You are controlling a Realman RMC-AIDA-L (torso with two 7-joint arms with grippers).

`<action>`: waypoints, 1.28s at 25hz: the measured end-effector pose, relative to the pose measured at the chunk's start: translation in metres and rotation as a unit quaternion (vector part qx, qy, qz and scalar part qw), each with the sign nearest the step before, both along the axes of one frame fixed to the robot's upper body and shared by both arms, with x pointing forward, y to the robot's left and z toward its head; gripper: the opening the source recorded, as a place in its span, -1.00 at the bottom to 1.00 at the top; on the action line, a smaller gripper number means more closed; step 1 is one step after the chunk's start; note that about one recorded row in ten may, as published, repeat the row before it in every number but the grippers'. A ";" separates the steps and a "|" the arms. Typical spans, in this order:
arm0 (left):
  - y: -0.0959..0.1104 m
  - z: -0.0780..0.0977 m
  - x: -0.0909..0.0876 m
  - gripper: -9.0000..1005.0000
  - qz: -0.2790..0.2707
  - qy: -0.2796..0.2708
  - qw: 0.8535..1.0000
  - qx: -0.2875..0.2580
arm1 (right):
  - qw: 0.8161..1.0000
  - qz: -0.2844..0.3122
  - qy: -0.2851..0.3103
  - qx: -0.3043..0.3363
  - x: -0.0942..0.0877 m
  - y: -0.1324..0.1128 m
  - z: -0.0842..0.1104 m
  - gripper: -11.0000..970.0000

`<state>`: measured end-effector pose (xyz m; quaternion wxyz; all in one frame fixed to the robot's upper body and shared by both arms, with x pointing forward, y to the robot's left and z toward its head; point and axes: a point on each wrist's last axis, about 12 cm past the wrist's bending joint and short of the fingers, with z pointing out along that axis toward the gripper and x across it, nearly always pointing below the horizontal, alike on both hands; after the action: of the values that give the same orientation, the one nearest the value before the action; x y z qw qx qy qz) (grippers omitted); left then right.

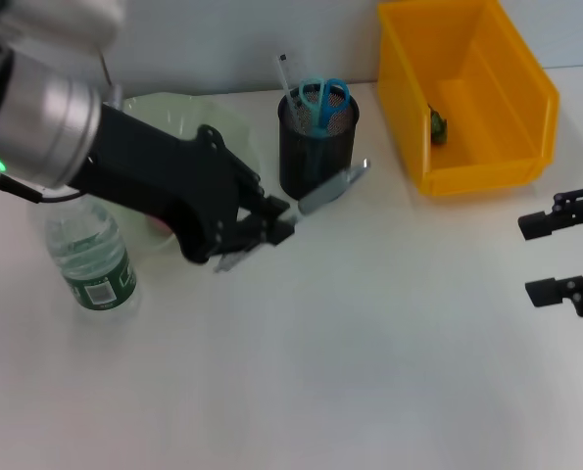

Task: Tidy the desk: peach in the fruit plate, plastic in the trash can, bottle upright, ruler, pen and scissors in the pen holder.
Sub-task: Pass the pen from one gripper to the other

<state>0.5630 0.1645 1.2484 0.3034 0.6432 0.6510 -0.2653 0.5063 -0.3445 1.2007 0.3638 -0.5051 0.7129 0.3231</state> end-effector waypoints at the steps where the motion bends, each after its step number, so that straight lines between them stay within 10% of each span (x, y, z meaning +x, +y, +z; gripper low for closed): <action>1: 0.001 0.004 0.001 -0.71 0.012 0.016 1.000 -0.013 | 1.000 -0.004 -0.005 0.007 -0.002 -0.002 0.000 0.53; 12: 0.001 0.058 0.006 -0.71 0.096 0.190 0.963 -0.168 | 0.982 -0.055 -0.101 0.147 -0.027 -0.028 -0.009 0.53; 24: -0.008 0.065 0.024 -0.71 0.137 0.321 0.916 -0.200 | 0.957 -0.056 -0.165 0.233 -0.029 -0.015 -0.043 0.53; 30: -0.002 0.071 0.026 -0.71 0.142 0.368 0.878 -0.271 | 0.942 -0.069 -0.209 0.253 -0.032 -0.005 -0.060 0.53; 32: 0.000 0.059 0.029 -0.71 0.138 0.404 0.843 -0.327 | 0.937 -0.076 -0.223 0.260 -0.033 0.000 -0.068 0.53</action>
<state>0.5923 0.1644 1.3074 0.2399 0.2461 0.6732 -0.6547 0.4735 -0.3450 1.1327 0.6554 -0.3965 0.5409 0.3474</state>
